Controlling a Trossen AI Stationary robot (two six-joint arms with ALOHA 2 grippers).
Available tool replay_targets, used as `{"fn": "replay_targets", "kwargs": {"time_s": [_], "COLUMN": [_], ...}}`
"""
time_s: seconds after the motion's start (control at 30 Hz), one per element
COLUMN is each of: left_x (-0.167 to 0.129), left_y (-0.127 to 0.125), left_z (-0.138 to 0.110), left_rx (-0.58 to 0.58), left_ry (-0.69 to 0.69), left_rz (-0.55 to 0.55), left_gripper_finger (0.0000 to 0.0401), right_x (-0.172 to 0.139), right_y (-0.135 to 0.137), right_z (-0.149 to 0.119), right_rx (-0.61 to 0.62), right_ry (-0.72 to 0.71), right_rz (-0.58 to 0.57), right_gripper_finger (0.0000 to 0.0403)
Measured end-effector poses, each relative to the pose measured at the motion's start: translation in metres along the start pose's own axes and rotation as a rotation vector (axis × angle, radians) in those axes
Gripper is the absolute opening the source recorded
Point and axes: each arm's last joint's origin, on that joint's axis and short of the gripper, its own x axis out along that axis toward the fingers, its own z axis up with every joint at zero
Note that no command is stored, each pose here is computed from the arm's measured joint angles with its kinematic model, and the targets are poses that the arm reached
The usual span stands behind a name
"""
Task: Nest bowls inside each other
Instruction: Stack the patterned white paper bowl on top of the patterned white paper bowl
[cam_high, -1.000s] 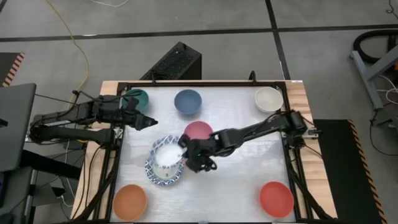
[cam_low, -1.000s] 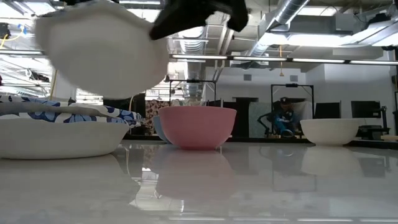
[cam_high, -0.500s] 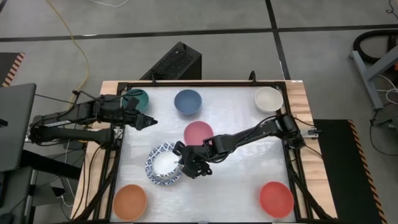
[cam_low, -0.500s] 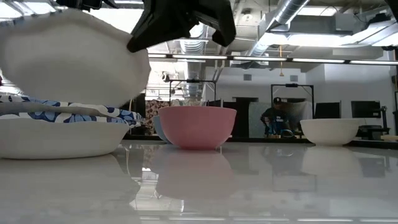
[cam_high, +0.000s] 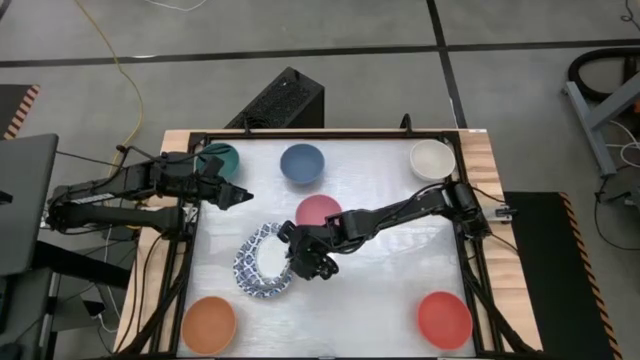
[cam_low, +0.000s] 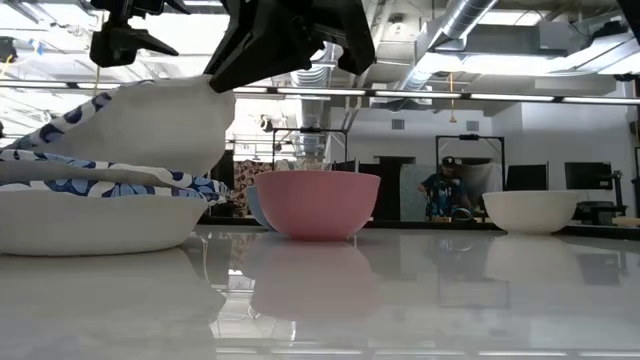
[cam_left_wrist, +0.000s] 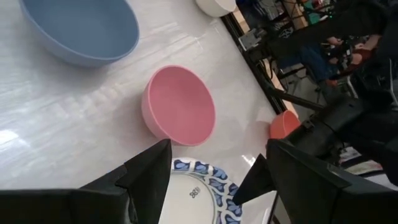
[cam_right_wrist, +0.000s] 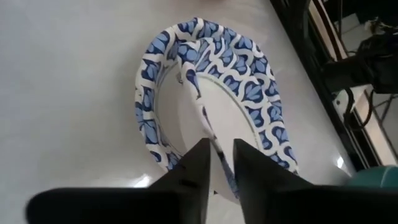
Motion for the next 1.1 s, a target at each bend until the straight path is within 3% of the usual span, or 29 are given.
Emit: {"fn": "replay_targets", "kwargs": {"time_s": [0.27, 0.5, 0.63, 0.77, 1.1], "left_x": [0.0, 0.0, 0.0, 0.0, 0.0], "left_y": [0.0, 0.0, 0.0, 0.0, 0.002], "left_z": [0.0, -0.001, -0.001, -0.002, -0.003], "left_rx": [0.005, 0.026, 0.035, 0.041, 0.048], "left_ry": [0.014, 0.031, 0.037, 0.041, 0.055], "left_rz": [-0.009, -0.018, -0.023, -0.02, -0.001], "left_gripper_finger": [0.0251, 0.0251, 0.0251, 0.0251, 0.0251], "right_x": [0.0, -0.008, -0.018, -0.02, -0.004], "right_y": [-0.004, -0.004, -0.001, 0.004, -0.001], "right_z": [-0.004, -0.001, 0.001, -0.001, -0.009], "right_rx": [0.053, 0.236, 0.337, 0.407, 0.429], "right_ry": [-0.044, -0.031, 0.03, 0.075, 0.063], "right_rz": [0.043, 0.052, 0.055, 0.085, 0.048], "right_gripper_finger": [0.0181, 0.0221, 0.0202, 0.0156, 0.0054]}}
